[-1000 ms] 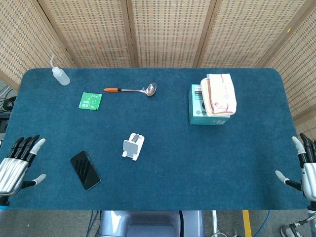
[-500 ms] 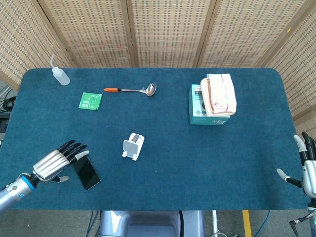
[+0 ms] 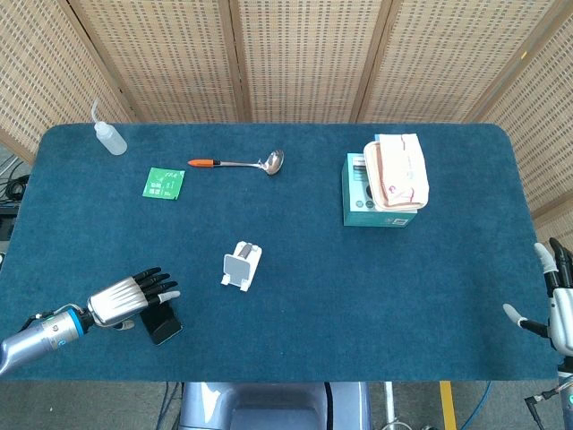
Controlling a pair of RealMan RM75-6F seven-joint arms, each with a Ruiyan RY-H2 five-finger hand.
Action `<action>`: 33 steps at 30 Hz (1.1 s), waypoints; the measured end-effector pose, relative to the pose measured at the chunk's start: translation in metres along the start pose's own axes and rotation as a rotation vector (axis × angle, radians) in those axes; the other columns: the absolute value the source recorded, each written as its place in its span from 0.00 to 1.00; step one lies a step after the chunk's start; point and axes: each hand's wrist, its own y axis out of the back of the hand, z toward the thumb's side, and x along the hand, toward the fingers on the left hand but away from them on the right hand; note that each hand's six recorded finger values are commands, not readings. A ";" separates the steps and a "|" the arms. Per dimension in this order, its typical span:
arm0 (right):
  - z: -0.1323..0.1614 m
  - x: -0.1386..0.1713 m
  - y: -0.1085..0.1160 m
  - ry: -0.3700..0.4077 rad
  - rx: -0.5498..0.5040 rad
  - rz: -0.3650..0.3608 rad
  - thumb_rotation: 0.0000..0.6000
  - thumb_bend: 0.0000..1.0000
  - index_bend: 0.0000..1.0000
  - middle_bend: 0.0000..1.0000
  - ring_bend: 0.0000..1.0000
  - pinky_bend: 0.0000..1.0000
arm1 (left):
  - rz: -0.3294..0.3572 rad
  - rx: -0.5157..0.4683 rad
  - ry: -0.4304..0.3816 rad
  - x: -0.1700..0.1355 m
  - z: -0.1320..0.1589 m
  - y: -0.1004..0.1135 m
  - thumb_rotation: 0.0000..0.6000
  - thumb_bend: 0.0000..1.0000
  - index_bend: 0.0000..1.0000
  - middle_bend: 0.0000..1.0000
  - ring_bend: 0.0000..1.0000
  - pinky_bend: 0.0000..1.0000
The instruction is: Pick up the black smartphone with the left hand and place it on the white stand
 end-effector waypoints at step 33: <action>-0.004 -0.002 -0.001 -0.012 -0.011 0.015 1.00 0.00 0.00 0.00 0.00 0.00 | -0.064 -0.043 0.000 0.019 -0.007 -0.013 1.00 0.20 0.27 0.33 0.27 0.26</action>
